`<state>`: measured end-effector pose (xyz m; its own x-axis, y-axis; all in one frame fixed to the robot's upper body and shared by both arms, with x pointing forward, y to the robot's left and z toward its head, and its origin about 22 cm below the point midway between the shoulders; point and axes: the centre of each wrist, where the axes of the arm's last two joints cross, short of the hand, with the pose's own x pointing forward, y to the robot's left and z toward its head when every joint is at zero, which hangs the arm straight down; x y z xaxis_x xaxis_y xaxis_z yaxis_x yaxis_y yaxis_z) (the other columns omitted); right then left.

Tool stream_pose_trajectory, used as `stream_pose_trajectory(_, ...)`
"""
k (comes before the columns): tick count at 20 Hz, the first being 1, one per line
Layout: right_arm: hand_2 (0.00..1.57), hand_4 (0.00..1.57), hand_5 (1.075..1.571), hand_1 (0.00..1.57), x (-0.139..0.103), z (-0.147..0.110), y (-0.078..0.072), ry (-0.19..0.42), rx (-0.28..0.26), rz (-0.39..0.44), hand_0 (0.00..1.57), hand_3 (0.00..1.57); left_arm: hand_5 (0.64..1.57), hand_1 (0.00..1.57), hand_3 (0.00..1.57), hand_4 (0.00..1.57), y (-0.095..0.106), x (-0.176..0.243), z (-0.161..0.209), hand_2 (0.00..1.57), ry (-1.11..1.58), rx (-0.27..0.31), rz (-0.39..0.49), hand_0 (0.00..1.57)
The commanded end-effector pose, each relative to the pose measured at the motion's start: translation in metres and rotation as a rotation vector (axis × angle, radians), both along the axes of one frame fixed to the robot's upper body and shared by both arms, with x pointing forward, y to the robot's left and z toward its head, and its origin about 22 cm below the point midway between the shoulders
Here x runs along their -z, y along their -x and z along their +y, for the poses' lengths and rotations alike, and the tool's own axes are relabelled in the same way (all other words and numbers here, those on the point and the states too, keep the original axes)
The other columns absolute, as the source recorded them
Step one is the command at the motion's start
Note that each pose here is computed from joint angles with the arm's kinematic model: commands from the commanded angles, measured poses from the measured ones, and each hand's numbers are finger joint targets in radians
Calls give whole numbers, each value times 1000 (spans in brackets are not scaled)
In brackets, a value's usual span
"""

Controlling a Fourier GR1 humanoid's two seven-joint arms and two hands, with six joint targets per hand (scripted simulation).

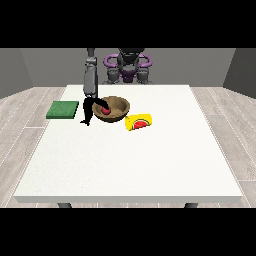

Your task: Pick the cup and pour the ball into the bowl, then pick the bowl and place it on the pad

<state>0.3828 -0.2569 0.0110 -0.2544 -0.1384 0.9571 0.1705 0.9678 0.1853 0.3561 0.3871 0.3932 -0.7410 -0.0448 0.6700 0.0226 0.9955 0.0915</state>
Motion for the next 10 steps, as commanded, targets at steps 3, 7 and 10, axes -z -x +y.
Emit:
stream_pose_trajectory(3,1571,1107,1410,1571,25,8,7,48,27,265,1571,1571,1541,0,0,0,2,-6,5,0,15,-1,3,0)
stream_pose_trajectory(7,1571,1175,1448,1571,29,-14,18,234,89,327,1571,1571,1547,0,0,0,-9,30,16,0,17,-10,65,0)
stream_pose_trajectory(10,1571,1167,1473,1571,-1,-24,6,337,114,376,1571,1571,1546,0,0,0,-15,50,29,0,44,-29,131,0)
